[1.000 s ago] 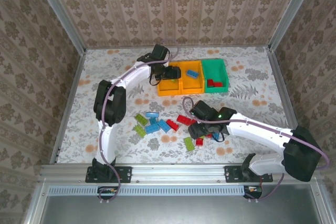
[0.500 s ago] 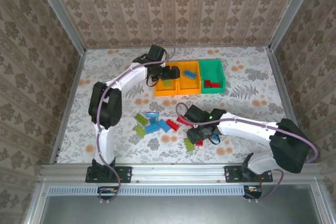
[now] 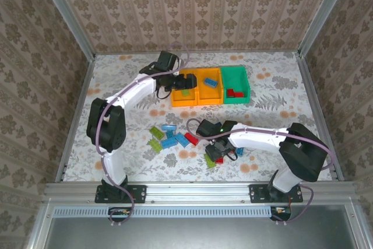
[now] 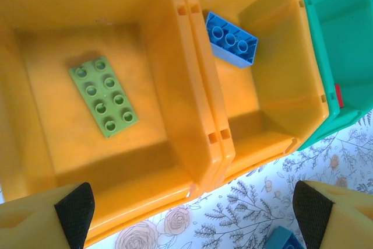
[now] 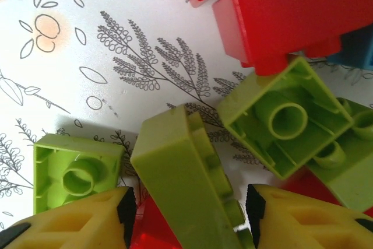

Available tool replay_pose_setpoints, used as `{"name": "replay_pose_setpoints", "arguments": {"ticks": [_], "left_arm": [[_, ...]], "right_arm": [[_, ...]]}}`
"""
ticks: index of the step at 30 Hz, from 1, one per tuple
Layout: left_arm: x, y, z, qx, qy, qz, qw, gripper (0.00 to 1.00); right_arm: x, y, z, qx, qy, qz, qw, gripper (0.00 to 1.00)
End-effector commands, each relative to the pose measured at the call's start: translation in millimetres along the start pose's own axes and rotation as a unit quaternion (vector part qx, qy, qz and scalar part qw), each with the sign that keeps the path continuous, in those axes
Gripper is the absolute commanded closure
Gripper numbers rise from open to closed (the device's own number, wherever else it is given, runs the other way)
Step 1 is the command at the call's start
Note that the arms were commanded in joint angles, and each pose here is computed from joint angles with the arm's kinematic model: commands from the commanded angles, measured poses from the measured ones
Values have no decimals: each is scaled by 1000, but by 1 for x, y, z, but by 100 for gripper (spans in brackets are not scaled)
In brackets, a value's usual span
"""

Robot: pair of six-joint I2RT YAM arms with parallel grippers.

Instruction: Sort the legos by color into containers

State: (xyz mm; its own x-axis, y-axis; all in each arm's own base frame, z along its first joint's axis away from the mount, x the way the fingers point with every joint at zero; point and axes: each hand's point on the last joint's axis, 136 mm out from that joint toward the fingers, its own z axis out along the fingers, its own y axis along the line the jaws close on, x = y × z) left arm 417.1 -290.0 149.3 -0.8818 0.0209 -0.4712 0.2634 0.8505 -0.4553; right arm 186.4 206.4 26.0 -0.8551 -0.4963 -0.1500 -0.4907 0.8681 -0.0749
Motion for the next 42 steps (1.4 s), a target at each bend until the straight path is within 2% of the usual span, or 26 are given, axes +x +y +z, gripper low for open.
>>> {"name": "replay_pose_setpoints", "arguments": {"ticks": [1, 5, 9, 12, 22, 27, 32, 36, 42], "left_arm": [[-5, 0, -15, 8, -16, -9, 1000, 9], [0, 7, -16, 4, -12, -13, 1000, 9], [3, 15, -18, -3, -12, -18, 1000, 9], [5, 20, -19, -9, -12, -23, 1000, 9], [19, 35, -25, -27, -7, -29, 999, 8], [30, 43, -30, -42, -2, -20, 999, 8], [47, 51, -36, -54, 9, -4, 998, 8], [65, 61, -43, -72, 19, 12, 997, 8], [90, 82, -55, -113, 27, 14, 993, 7]], "right_arm": [[-3, -3, -2, 27, 7, -16, 999, 48], [-10, -3, -4, 31, -4, -18, 999, 55], [-17, -5, -11, 37, -22, -16, 999, 67], [-26, -7, -22, 39, -47, -11, 998, 71], [-59, -20, -57, 34, -147, 30, 988, 74], [-99, -32, -79, -3, -212, 96, 973, 74], [-155, -43, -93, -104, -264, 205, 937, 75], [-202, -38, -105, -171, -281, 236, 914, 75], [-260, -41, -105, -218, -286, 285, 889, 75]]}}
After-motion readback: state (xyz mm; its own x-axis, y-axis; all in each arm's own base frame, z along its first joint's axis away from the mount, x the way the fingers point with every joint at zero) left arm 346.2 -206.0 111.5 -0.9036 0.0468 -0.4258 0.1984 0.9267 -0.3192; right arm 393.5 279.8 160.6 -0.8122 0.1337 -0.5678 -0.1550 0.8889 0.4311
